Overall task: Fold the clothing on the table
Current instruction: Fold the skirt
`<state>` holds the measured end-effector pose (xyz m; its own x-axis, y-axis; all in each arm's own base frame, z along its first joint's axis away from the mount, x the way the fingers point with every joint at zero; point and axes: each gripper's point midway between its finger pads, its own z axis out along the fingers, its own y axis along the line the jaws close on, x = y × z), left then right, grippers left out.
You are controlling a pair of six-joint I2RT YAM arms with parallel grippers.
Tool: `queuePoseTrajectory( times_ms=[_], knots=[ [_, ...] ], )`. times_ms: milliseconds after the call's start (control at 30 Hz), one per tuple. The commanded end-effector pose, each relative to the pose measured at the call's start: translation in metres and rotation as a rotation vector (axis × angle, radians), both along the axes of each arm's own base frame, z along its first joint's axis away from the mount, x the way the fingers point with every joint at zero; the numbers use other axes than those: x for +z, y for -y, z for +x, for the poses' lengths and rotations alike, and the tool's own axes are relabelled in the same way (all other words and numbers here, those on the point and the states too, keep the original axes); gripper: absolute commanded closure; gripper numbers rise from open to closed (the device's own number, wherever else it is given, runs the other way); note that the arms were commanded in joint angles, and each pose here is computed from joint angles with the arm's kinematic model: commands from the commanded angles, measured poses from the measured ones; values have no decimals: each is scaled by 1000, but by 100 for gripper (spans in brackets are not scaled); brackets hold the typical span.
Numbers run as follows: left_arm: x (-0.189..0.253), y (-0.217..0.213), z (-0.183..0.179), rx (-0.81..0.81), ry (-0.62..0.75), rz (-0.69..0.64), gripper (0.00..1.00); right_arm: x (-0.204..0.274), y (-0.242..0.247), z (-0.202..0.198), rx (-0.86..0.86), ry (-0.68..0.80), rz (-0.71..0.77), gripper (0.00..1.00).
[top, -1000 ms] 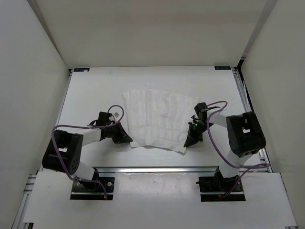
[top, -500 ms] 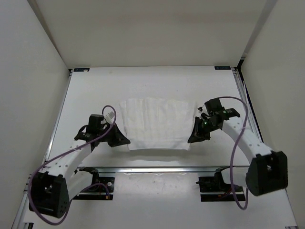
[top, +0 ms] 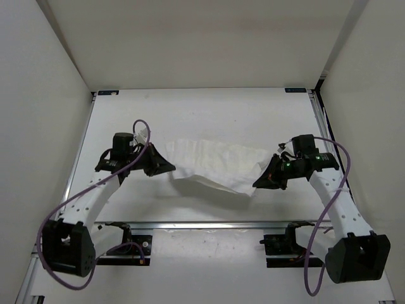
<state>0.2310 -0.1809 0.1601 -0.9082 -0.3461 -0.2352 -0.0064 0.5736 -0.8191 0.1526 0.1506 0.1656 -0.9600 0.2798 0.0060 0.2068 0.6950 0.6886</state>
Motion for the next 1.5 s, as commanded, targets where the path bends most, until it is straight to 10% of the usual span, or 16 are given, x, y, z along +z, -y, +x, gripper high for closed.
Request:
queuePoseTrajectory(
  times_ms=[0, 500, 1033, 1467],
  knots=[
    [15, 5, 47, 62, 25, -101, 100, 0, -8, 36, -63, 43, 128, 100],
    [-45, 16, 168, 211, -31, -73, 100, -32, 6, 169, -179, 20, 100, 100],
    [-4, 8, 11, 45, -58, -168, 100, -12, 5, -29, -138, -190, 129, 100],
    [-56, 29, 143, 239, -162, -147, 100, -51, 12, 98, -367, -169, 301, 100]
  ],
)
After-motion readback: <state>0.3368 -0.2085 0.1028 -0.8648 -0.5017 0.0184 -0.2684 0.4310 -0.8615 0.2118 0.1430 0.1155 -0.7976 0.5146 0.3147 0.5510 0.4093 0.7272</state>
